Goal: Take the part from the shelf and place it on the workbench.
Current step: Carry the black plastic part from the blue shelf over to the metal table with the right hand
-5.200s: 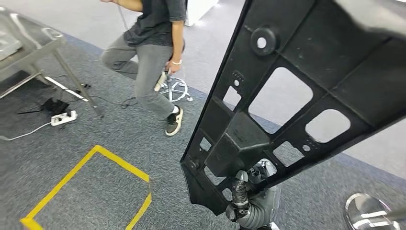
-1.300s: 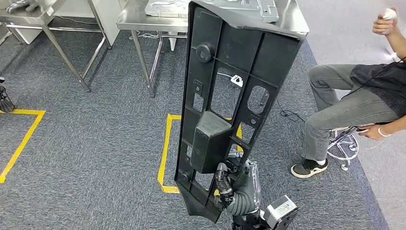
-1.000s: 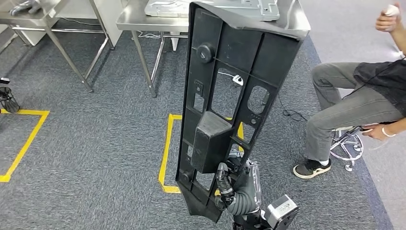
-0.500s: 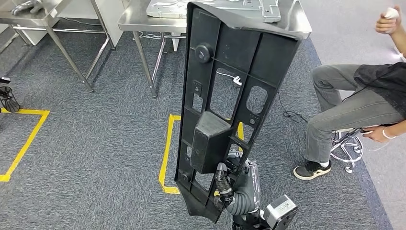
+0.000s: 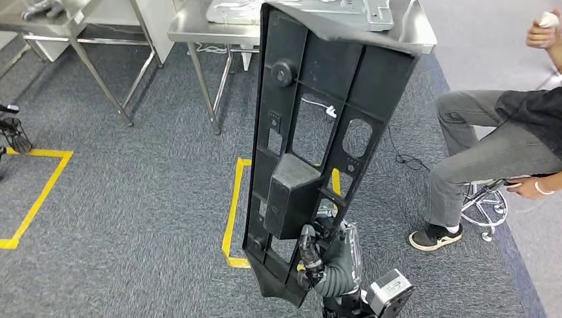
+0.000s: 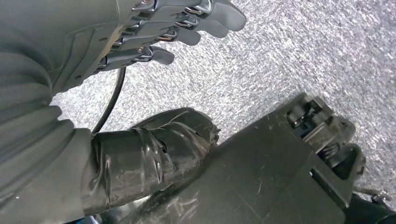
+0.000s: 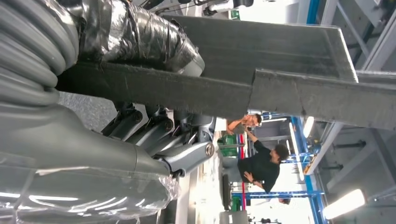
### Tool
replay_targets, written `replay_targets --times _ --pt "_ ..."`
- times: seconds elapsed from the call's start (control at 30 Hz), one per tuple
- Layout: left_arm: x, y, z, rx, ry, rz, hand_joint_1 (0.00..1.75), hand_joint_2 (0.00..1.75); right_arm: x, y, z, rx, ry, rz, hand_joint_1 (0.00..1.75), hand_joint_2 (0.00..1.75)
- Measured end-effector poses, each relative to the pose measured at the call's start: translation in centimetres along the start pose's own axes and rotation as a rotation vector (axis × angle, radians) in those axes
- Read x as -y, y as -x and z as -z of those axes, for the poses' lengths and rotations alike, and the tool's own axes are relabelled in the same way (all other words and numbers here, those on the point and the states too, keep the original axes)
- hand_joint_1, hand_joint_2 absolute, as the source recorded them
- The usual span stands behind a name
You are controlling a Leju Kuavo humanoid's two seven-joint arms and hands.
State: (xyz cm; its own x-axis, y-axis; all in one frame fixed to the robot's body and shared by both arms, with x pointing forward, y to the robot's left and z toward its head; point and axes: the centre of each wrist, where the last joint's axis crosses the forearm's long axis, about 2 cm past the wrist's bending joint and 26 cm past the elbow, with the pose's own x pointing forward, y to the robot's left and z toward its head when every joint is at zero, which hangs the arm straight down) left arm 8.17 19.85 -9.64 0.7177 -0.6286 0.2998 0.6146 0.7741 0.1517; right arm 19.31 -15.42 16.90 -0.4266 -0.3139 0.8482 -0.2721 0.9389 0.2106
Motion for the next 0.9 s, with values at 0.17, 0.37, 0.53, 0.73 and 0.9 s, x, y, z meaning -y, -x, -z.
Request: replay_targets --times 0.17,0.37,0.53,0.73,0.9 --pt "0.0 0.0 0.0 0.000 0.000 0.000 0.00 1.75 0.0 0.0 0.0 0.001 -0.001 0.000 1.75 1.75" --pt "-0.2 0.3 0.0 0.000 0.010 -0.003 0.00 1.75 0.0 0.2 0.2 -0.043 -0.005 0.016 1.75 1.75" --pt "-1.0 0.8 0.1 0.002 0.010 -0.008 0.00 1.75 -0.5 0.9 0.8 -0.051 -0.023 0.034 1.75 1.75" --pt "-1.4 1.4 0.1 -0.005 0.007 -0.006 0.00 1.75 -0.7 1.6 1.2 -0.056 -0.025 0.026 1.75 1.75" --pt "-1.3 1.8 0.1 -0.013 0.009 -0.005 0.00 1.75 -0.5 2.2 0.9 -0.072 -0.022 0.015 1.75 1.75"
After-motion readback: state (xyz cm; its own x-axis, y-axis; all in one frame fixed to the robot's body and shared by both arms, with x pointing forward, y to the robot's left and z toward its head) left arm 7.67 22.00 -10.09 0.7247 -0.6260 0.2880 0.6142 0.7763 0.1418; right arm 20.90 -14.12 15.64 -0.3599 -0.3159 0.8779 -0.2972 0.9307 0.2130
